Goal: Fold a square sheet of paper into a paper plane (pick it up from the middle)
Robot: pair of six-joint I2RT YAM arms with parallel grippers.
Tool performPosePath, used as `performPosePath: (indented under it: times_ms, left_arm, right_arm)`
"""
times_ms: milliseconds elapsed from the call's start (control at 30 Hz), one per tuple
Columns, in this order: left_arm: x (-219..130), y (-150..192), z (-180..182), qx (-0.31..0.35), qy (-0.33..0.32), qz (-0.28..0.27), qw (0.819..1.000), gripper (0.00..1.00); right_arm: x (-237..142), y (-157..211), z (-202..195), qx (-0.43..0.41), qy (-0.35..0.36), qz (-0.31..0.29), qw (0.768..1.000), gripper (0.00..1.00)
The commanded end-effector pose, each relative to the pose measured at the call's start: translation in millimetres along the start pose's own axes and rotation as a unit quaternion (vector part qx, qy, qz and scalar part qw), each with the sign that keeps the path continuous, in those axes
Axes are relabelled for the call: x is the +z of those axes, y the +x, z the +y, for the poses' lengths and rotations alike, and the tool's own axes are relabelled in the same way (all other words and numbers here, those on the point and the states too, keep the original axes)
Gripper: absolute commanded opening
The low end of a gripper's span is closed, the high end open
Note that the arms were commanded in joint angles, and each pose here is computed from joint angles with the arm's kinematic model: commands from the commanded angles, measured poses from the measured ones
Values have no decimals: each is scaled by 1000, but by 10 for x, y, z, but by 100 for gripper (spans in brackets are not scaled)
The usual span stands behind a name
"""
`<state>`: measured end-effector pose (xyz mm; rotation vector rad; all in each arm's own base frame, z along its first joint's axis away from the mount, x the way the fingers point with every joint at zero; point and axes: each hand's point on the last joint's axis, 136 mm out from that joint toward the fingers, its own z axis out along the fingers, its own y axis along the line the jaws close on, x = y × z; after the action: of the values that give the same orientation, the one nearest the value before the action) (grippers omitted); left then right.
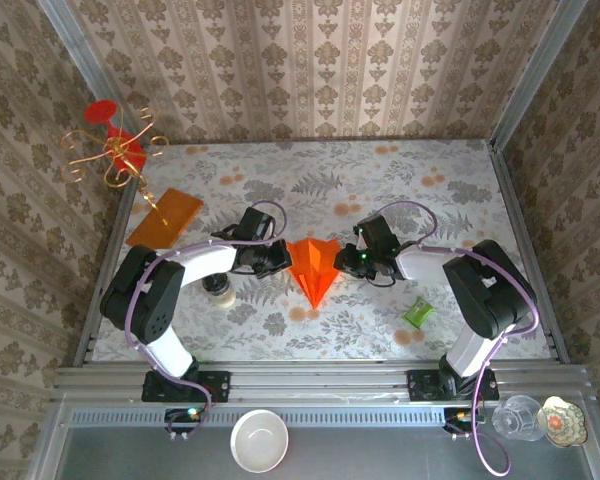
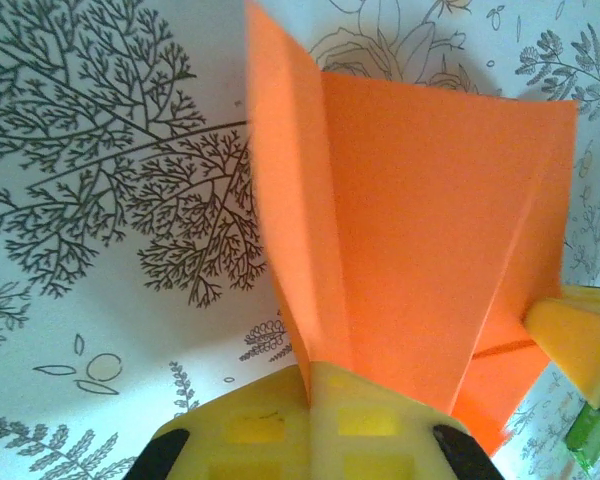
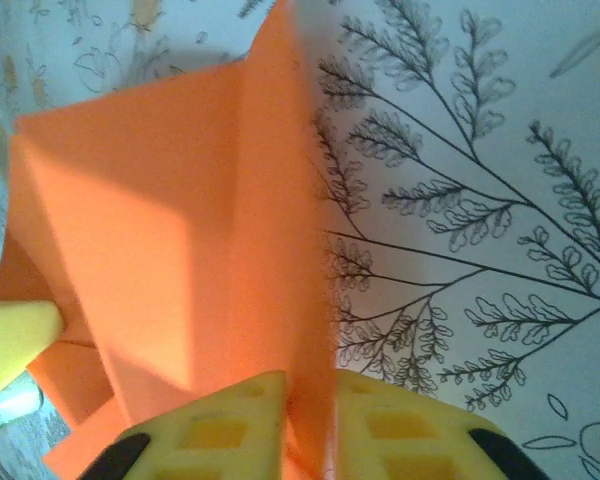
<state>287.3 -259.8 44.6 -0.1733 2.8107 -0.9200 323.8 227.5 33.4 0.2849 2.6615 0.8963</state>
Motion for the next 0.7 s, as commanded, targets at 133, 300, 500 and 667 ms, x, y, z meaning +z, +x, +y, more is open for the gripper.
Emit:
performPosePath:
  times_ms: [133, 300, 500, 667]
  left_arm:
    - [-65, -35, -229, 29, 35, 8, 999, 0]
    - [-64, -26, -279, 32, 42, 10, 999, 0]
    - [-69, -26, -288, 32, 42, 12, 999, 0]
    - [-79, -23, -304, 33, 44, 11, 998, 0]
  right_arm:
    - [-365, 58, 357, -84, 32, -25, 996, 43]
    - [-286, 340, 508, -107, 35, 0, 994, 48]
    - [-71, 657, 623, -131, 48, 40, 989, 57]
    - [68, 778, 662, -135, 60, 57, 987, 61]
